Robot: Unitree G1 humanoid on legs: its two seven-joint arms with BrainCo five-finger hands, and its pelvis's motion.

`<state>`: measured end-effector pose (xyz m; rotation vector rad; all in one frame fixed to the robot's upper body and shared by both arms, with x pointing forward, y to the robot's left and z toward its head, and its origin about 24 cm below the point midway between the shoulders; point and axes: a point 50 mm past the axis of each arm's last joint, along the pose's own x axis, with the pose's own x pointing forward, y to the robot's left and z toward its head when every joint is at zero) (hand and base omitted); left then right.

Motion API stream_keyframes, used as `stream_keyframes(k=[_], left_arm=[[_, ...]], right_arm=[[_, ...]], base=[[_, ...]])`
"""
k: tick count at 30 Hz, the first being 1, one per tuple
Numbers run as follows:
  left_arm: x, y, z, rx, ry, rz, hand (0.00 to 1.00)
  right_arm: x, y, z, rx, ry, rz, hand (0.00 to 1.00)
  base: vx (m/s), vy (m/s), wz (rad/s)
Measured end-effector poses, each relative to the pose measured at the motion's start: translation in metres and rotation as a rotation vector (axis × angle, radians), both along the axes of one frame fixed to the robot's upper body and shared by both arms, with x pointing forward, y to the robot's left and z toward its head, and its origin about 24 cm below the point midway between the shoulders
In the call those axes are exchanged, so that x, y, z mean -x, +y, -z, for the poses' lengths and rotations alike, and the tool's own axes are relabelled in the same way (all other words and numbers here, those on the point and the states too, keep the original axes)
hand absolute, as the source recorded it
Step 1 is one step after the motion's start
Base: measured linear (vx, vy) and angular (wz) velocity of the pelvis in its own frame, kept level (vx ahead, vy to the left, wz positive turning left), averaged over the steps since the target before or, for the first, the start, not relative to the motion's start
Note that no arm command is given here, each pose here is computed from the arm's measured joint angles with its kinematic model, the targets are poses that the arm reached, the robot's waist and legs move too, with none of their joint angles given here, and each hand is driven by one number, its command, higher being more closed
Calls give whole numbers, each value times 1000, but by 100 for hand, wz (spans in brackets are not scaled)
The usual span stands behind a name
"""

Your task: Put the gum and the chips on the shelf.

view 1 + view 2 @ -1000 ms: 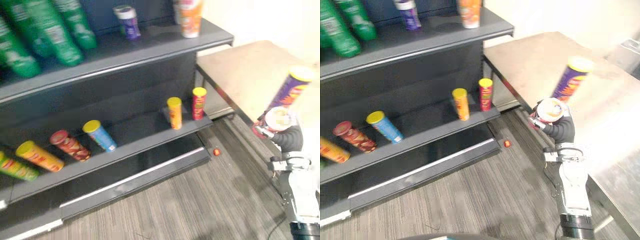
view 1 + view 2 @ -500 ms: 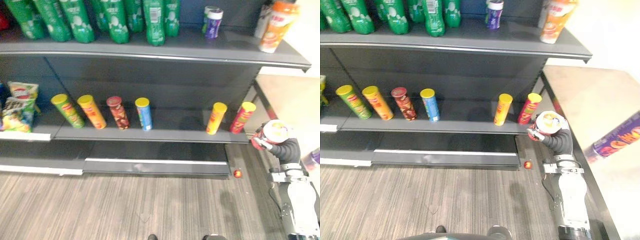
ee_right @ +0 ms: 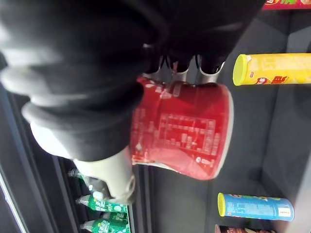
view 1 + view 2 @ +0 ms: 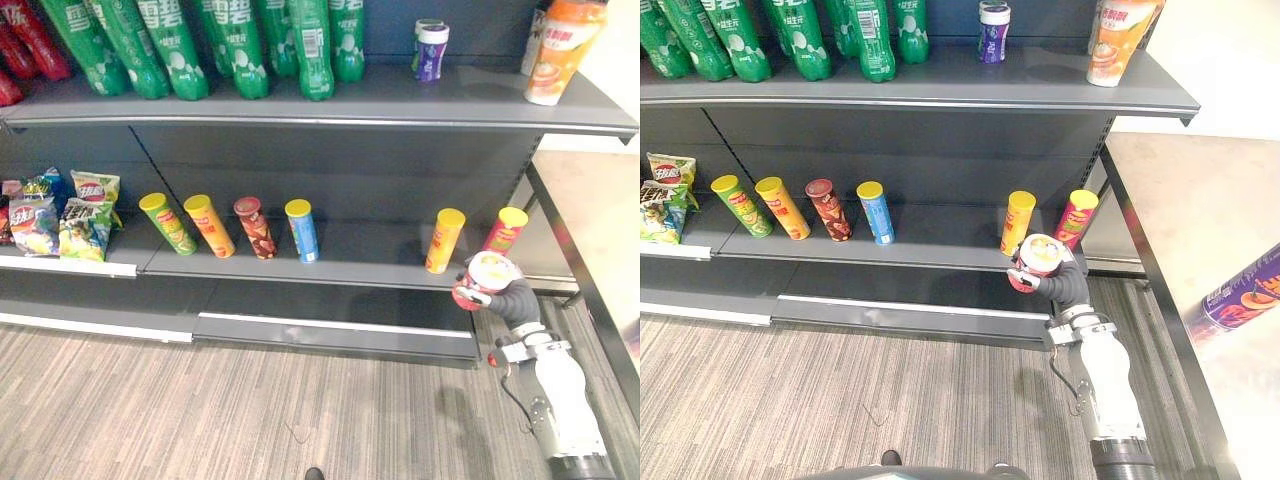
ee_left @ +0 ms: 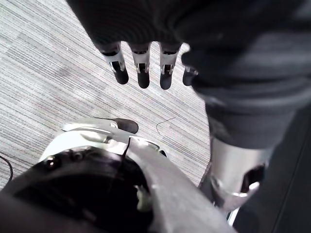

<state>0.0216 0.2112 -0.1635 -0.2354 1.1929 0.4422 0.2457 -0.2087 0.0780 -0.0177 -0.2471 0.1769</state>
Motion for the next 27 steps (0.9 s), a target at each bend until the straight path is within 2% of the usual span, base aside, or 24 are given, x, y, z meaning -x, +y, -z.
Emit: stream_keyframes(k=[16,27], left_arm=[[-13,2,-1,-6,-29,12,0],[-14,1,-1,-9,-30,14,0]], right_arm=[[3,-23,4,-6,18,108,100],[3,-24,4,-14,18,142,100]], base=[[7,3,-4],[1,0,1]])
